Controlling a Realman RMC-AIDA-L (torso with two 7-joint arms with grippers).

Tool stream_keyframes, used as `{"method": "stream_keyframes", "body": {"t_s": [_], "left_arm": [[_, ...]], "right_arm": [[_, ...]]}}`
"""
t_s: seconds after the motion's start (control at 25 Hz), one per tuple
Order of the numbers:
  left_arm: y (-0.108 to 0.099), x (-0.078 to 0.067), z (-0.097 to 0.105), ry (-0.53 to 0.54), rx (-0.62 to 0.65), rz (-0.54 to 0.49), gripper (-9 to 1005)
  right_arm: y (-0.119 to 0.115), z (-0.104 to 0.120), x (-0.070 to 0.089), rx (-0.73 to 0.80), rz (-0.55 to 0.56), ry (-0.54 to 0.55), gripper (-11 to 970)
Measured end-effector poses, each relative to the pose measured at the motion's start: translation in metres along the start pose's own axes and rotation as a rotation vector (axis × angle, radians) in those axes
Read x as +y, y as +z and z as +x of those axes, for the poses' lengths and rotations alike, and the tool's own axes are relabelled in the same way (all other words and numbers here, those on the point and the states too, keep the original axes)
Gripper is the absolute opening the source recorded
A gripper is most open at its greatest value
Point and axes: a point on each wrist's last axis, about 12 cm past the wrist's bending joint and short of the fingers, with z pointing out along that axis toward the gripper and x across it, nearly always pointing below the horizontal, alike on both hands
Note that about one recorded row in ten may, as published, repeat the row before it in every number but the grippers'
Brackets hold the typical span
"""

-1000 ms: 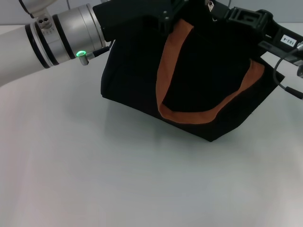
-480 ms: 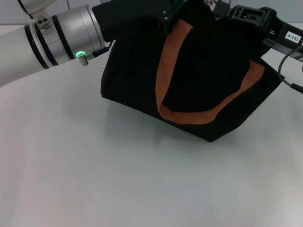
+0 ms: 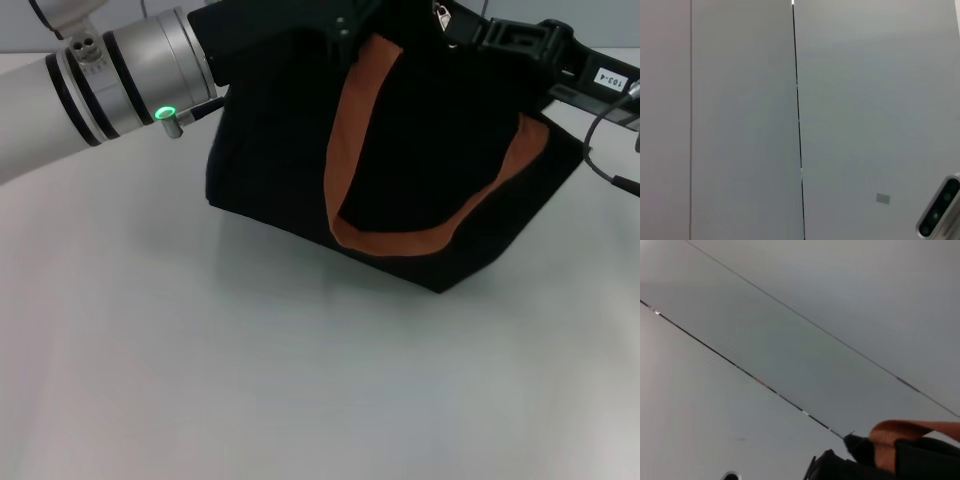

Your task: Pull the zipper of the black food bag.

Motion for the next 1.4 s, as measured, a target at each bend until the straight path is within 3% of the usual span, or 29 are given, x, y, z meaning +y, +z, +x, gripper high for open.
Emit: {"method": "stream_keyframes", "body": {"t_s": [0.8,1.4], "left_arm": [[-0.001,0.0,0.0,0.009,-0.003,-0.005,31],[-0.001,0.001,0.0,0.009,-0.004,-0.007,30]], "right_arm": [[-0.015,0.001,-0.008,-0.022,0.064,0.008,-2],[-0.038,0.007,-0.017,-0.068,0.144,0.033,-2]]}}
